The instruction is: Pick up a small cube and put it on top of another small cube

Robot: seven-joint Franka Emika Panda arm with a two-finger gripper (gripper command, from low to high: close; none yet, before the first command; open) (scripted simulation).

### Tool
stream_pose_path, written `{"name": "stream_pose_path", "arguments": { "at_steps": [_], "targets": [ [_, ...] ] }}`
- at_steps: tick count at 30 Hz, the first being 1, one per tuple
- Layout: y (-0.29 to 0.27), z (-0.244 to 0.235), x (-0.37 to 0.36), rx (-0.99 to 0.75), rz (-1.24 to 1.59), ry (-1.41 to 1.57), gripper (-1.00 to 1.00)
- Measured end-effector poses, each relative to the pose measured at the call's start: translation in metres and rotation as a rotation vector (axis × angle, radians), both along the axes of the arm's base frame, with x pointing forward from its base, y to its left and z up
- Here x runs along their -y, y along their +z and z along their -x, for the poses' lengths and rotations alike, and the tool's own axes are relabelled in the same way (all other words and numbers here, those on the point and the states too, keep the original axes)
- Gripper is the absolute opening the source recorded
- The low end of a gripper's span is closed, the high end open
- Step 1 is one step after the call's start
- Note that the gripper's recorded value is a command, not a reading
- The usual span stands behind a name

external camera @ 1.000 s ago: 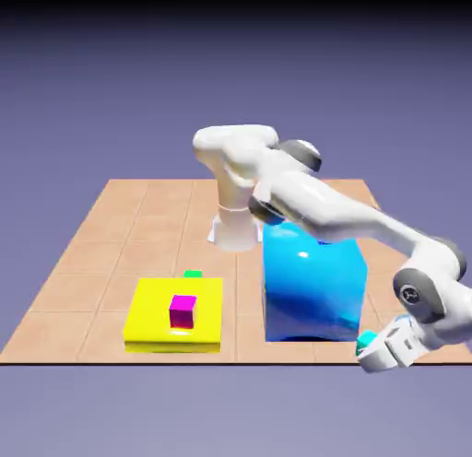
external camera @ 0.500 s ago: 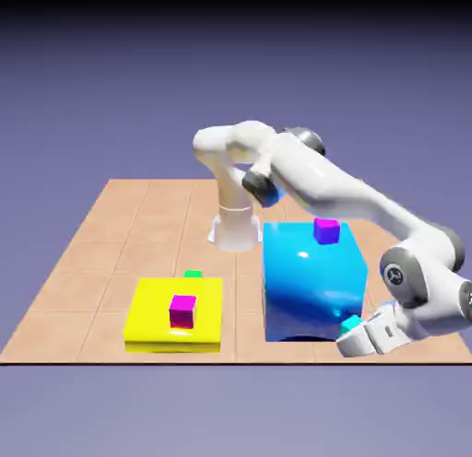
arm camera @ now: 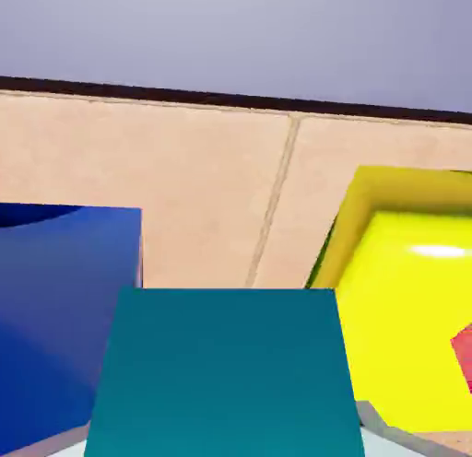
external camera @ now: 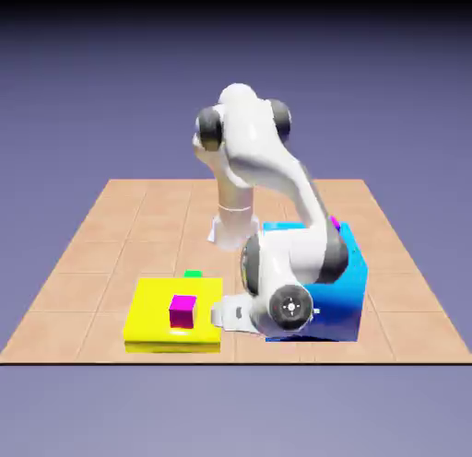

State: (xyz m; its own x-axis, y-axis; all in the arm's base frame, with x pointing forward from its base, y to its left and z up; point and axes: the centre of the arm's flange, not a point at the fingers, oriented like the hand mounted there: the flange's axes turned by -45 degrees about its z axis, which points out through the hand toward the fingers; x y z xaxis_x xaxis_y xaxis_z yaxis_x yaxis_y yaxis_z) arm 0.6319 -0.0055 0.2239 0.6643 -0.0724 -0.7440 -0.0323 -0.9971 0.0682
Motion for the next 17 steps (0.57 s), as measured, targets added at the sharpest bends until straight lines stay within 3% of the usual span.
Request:
{"name": "stream_pose_path", "arguments": {
  "at_steps": [8,14,15,17],
  "targets": [
    [0.052,0.054,0.168,0.092,-0.046,-0.514,-1.0],
    [-0.001,0.081,0.151,0.093,-0.046,-0.514,-1.0],
    [-0.004,0.084,0.15,0.092,-0.046,-0.514,1.0],
    [-0.004,0.084,0.15,0.092,-0.044,-0.513,1.0]
  ]
}}
